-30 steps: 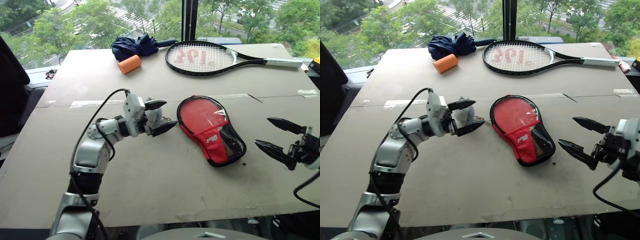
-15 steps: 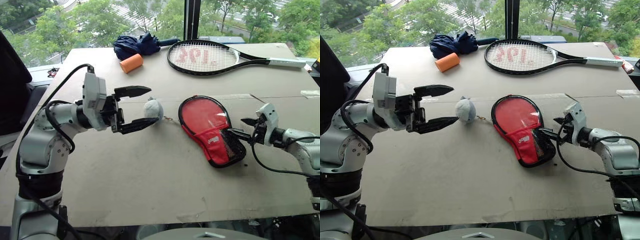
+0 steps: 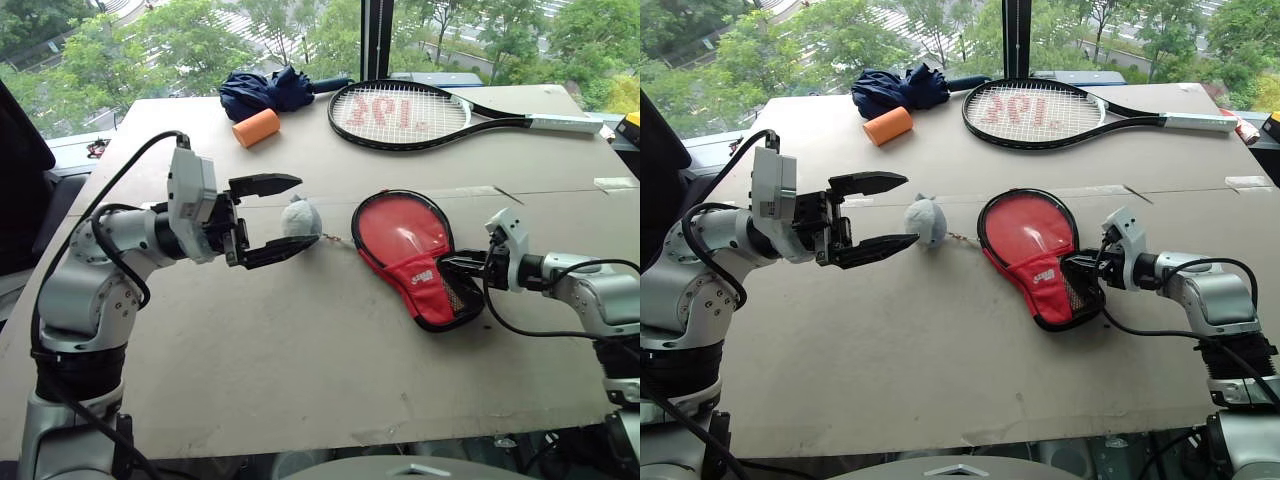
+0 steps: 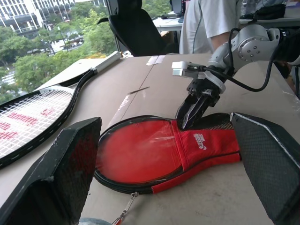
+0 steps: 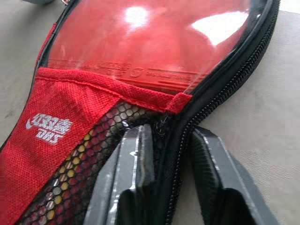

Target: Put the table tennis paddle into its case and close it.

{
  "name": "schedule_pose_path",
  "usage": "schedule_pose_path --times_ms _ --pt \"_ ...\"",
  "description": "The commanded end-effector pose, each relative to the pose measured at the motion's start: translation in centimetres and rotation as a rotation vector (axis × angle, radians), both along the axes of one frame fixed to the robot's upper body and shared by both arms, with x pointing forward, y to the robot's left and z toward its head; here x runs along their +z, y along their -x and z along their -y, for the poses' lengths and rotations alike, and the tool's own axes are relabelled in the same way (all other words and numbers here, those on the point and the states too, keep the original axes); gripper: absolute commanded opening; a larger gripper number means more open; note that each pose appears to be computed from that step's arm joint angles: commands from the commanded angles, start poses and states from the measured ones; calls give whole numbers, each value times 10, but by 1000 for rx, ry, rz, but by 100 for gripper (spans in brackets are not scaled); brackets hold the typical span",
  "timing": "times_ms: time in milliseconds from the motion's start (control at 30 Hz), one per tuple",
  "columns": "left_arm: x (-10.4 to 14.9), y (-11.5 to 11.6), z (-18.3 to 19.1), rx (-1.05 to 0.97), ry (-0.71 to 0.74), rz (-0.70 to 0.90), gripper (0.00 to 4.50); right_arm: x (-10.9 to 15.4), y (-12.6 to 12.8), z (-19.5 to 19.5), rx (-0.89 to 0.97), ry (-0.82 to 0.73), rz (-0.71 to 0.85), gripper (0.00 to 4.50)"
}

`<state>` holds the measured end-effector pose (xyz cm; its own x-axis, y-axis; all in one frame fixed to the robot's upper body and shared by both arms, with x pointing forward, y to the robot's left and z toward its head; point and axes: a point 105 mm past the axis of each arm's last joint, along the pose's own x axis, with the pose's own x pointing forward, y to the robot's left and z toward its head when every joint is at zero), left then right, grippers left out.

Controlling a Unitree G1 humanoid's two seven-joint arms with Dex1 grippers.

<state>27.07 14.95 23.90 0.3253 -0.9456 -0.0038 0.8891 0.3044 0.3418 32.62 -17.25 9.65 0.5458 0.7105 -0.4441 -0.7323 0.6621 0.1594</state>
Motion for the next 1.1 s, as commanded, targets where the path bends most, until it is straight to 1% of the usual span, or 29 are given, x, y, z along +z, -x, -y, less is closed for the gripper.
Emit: schedule_pose_path --times_ms 33,233,333,467,567,733,833,933,1033,1067,1100 --pt "10 4 1 -1 -18 65 450 -9 9 -9 28 16 -47 11" --pt "10 5 1 -2 -20 66 450 -2 15 0 -105 -78 -102 11" --pt "7 6 2 -10 -25 57 450 0 32 6 -248 -190 -185 11" --pt "5 5 3 -18 -28 49 450 -1 59 2 -398 -275 -242 11" --pt "3 4 4 -33 -34 43 450 -10 82 -10 -514 -334 -297 11" --pt "1 4 5 -52 -39 34 450 -18 100 -30 -638 -444 -336 11" --pt "0 4 5 -56 -42 31 450 -17 103 -39 -663 -491 -353 11" --pt "-2 3 6 -61 -44 29 450 -16 105 -43 -639 -499 -365 11" --pt "-4 4 7 -63 -46 26 450 -12 103 -34 -594 -431 -330 11" --pt "-5 4 6 -60 -47 25 450 -6 100 -29 -566 -403 -298 11" --pt "-6 4 6 -56 -46 22 450 0 97 -24 -535 -370 -264 38"
